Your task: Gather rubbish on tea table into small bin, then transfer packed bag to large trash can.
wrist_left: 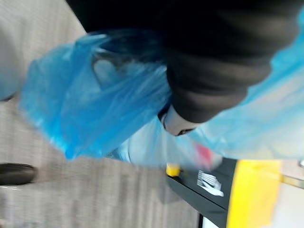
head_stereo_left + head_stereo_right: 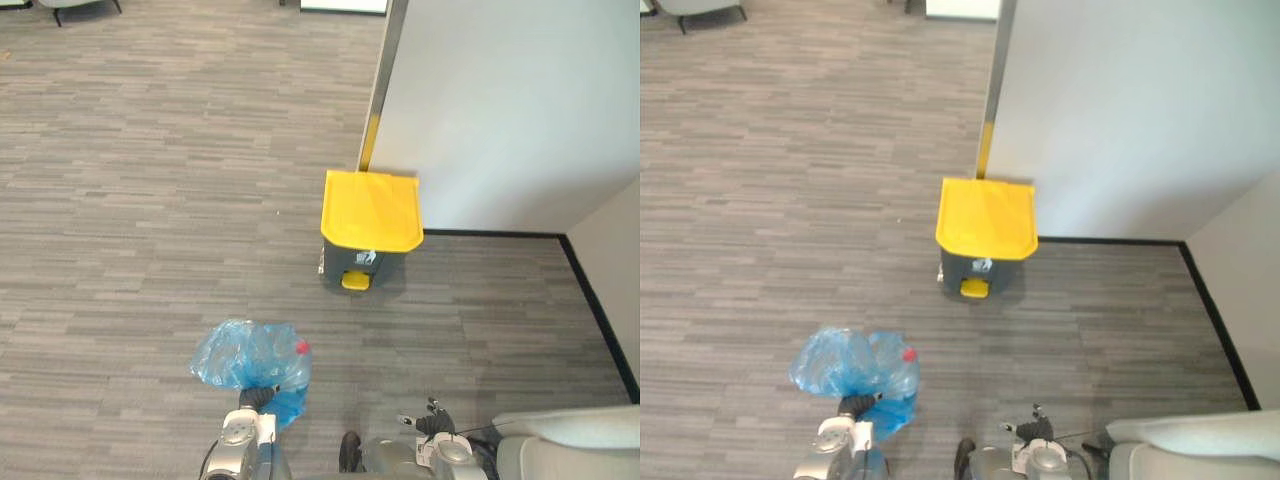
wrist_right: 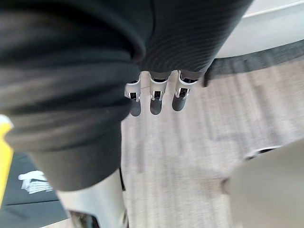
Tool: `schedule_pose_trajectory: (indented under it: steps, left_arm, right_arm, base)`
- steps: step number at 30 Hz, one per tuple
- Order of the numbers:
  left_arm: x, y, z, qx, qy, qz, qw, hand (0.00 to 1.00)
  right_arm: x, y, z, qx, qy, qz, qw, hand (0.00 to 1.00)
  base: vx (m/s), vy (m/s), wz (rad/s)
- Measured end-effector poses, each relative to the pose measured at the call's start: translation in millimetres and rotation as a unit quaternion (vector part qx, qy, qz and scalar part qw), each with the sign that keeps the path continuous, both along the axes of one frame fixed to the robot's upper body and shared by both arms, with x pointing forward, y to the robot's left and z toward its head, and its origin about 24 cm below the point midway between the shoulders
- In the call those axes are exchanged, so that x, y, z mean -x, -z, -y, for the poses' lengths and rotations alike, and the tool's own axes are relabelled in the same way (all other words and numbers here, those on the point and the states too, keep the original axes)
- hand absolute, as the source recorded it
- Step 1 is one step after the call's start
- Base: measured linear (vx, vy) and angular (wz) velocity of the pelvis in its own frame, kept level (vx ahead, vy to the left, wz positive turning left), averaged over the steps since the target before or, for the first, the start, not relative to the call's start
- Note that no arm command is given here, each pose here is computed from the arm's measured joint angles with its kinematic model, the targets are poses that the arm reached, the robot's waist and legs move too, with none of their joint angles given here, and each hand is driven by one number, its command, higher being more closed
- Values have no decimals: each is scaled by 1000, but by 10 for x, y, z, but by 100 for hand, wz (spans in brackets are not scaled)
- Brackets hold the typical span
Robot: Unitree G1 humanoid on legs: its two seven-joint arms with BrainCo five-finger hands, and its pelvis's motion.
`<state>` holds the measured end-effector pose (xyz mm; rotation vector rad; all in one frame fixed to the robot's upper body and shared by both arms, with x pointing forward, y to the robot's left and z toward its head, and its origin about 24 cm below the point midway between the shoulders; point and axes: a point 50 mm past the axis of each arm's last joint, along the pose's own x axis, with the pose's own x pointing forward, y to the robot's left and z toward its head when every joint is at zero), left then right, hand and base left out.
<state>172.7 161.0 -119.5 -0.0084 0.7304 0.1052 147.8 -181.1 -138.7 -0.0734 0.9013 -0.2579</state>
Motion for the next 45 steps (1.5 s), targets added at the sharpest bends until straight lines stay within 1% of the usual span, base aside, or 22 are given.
schedule_pose_trajectory:
  steps: [2, 4, 6, 8, 12, 14, 19, 21, 23, 28, 31, 34, 36, 38, 42, 44, 45]
  left_arm:
    - [-6, -1, 1, 0, 1, 0, 1000, 100]
    - [28, 20, 5, 1, 0, -6, 1000, 100]
    - [63, 45, -102, -16, 0, -17, 1000, 100]
    - [107, 68, -175, -27, 1, -27, 999, 100]
    - [319, 153, -302, -45, -5, -61, 997, 100]
    - [381, 187, -295, -43, -6, -73, 996, 100]
    - [361, 193, -324, -50, -6, -77, 996, 100]
    - [375, 201, -350, -53, -5, -81, 995, 100]
    - [427, 241, -277, -42, -7, -93, 995, 100]
    - [357, 188, -162, -21, -11, -67, 997, 100]
    - [257, 126, -27, 1, -6, -41, 999, 100]
    - [152, 85, -9, 3, -1, -27, 1000, 100]
    - [140, 81, -5, 2, 2, -25, 1000, 100]
    - [147, 95, -113, -18, 9, -34, 999, 100]
    - [204, 115, -298, -54, 24, -50, 997, 100]
    - [259, 142, -342, -61, 24, -62, 996, 100]
    - [309, 170, -316, -57, 23, -70, 996, 100]
  right_arm:
    - [-18, -15, 12, 1, 6, 5, 1000, 0]
    - [77, 18, 82, 4, 23, -7, 1000, 0]
    - [132, 64, 13, -7, 22, -24, 999, 0]
    - [130, 68, 6, -8, 21, -26, 999, 0]
    - [137, 76, -20, -12, 20, -26, 999, 0]
    - [145, 80, -23, -12, 20, -27, 999, 0]
    - [118, 64, 2, -7, 13, -21, 1000, 0]
    - [182, 90, 15, -7, 15, -32, 999, 0]
    - [199, 97, 111, 3, 18, -39, 999, 0]
    - [217, 98, 105, 3, 20, -40, 999, 0]
    - [183, 69, 73, 3, 20, -26, 999, 0]
    - [117, 50, 70, 2, 24, -19, 1000, 0]
    - [157, 57, 143, 10, 28, -25, 999, 0]
    - [185, 90, 42, -5, 27, -34, 999, 0]
    - [158, 97, 17, -8, 24, -37, 999, 0]
    - [127, 88, 35, -5, 22, -35, 999, 0]
    - [120, 87, 41, -3, 19, -35, 999, 0]
  base:
    - [283, 214, -9]
    - [272, 245, 7]
    - [230, 187, 18]
    - [199, 147, 10]
    - [115, 61, -31]
    - [52, 57, -49]
    - [80, 5, -6]
    - [120, -53, 34]
    - [273, -75, 29]
    - [372, -114, 5]
    - [275, 25, -21]
    - [283, 186, -32]
    - [201, 228, -7]
    - [180, 187, 9]
    - [93, 94, -2]
    - [10, 52, -45]
    - [-28, 48, -62]
